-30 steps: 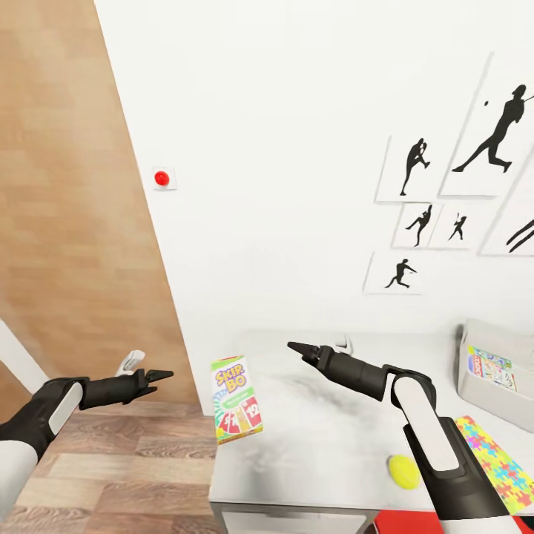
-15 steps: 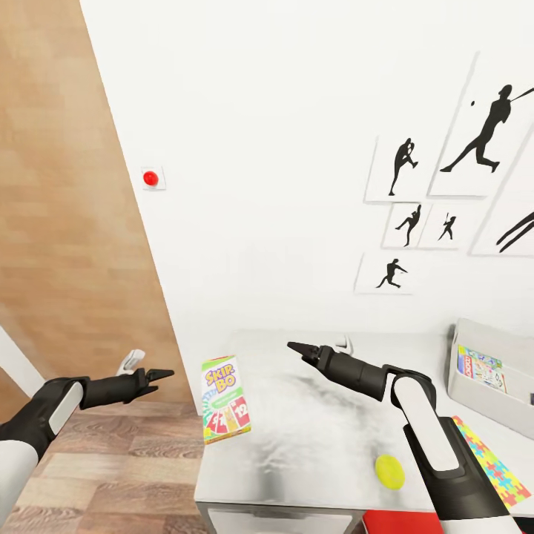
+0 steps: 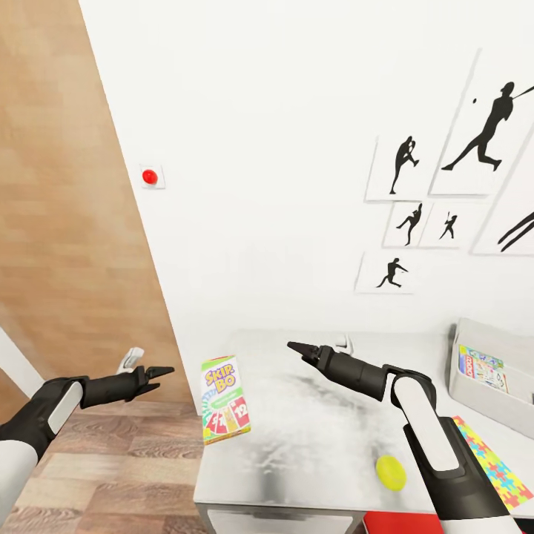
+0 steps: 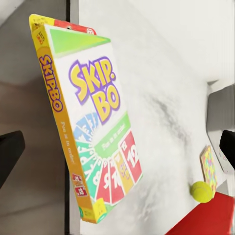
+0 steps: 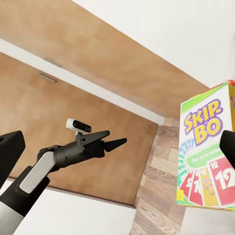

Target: Put all the toys in the child's room - the three board games (two on the bed and one on the table), the two jigsaw puzzles on the table, and the tennis ball on the table - inside the toy box on the table in the child's room.

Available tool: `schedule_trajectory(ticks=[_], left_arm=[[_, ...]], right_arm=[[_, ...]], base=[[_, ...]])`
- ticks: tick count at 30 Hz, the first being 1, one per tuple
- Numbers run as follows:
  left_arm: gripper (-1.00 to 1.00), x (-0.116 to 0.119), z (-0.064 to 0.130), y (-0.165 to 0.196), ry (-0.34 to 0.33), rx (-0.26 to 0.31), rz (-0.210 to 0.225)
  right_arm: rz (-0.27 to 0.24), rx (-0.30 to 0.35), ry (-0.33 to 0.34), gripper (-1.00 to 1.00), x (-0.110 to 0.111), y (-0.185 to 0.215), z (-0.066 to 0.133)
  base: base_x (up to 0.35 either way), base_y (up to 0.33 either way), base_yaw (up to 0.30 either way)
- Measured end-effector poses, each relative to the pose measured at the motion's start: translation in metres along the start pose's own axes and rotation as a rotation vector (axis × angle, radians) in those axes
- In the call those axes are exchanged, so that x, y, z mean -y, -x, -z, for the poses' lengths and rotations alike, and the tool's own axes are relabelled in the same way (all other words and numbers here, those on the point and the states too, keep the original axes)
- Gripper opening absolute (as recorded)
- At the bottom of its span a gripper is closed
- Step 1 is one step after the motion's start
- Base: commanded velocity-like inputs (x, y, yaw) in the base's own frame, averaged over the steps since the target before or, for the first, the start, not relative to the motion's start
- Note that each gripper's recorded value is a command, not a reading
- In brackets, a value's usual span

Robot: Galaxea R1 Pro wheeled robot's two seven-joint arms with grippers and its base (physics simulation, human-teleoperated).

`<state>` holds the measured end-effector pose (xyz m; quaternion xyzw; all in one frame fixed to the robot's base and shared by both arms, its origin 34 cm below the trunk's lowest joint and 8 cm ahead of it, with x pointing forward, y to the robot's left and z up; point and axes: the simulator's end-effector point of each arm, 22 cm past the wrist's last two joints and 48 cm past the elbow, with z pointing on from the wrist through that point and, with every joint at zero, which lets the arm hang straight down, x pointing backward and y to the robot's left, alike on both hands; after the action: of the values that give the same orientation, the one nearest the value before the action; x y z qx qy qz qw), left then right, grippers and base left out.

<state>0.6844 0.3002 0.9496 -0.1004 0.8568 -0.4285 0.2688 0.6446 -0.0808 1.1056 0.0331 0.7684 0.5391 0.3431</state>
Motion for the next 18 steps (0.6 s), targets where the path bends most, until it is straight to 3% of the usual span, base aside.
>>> schedule_trajectory(ticks=[7, 18], left_arm=[[1.0, 0.029, -0.002, -0.001, -0.152, -0.005, -0.004], [1.0, 0.026, -0.007, -0.001, -0.168, -0.004, -0.005]], right_arm=[[0.005, 0.001, 0.003, 1.0, 0.003, 0.0, -0.002], [0.016, 0.0, 0.027, 1.0, 0.002, -0.007, -0.002]], base=[[0.0, 0.0, 0.0], [0.0, 0.0, 0.0]])
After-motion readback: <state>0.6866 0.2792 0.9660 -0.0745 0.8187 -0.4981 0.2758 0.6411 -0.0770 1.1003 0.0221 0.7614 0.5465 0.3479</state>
